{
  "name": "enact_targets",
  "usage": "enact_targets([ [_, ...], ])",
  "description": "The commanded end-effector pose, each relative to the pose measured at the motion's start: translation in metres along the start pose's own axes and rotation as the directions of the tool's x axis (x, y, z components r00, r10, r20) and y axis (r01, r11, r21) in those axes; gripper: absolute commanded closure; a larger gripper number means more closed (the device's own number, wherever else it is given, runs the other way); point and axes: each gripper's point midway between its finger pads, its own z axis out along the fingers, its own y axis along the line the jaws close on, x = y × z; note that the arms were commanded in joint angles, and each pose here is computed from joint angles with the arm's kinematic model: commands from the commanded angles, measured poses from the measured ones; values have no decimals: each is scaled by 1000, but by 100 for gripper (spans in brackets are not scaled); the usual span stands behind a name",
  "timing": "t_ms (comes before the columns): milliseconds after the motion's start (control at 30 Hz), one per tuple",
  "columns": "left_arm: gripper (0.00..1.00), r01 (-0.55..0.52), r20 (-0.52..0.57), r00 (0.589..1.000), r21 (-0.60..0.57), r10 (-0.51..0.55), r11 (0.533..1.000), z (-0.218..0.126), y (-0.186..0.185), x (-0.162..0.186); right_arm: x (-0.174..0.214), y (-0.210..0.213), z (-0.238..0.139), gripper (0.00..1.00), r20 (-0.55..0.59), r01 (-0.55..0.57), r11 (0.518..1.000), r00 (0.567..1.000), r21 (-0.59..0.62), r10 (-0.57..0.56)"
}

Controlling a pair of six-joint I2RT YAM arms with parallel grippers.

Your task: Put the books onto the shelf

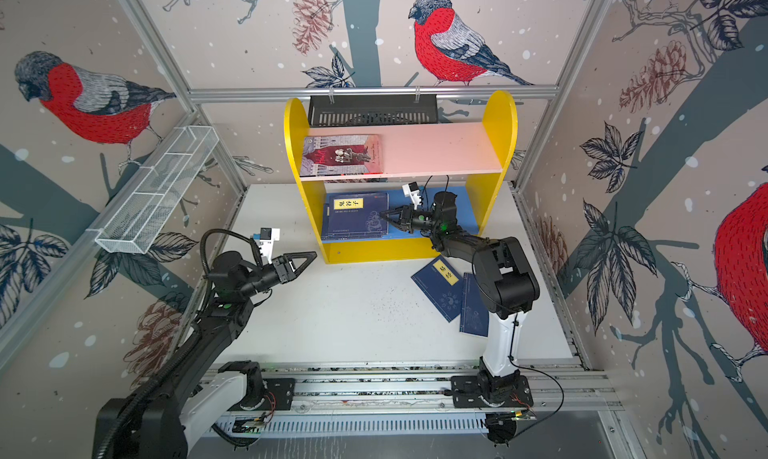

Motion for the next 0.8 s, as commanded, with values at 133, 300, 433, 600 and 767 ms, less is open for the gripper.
enact_targets([
  [133,22,-31,3,1000,10,31,999,-1,-3,0,-3,-6,8,97,-26,50,998,998,47,-49],
  [300,22,-31,2,1000,12,31,999,-2,-3,1,-1,-14,15,97,-64,60,993,996,102,-54],
  [433,22,-34,3,999,14,34,999,-2,-3,1,-1,-16,15,97,-72,57,992,996,115,-49],
  [600,22,-35,3,999,17,35,999,-2,-4,2,-1,-20,16,95,-87,54,989,995,139,-42],
  [767,22,-41,3,999,18,40,999,-3,-4,3,-2,-24,19,90,-100,66,981,994,184,-48],
])
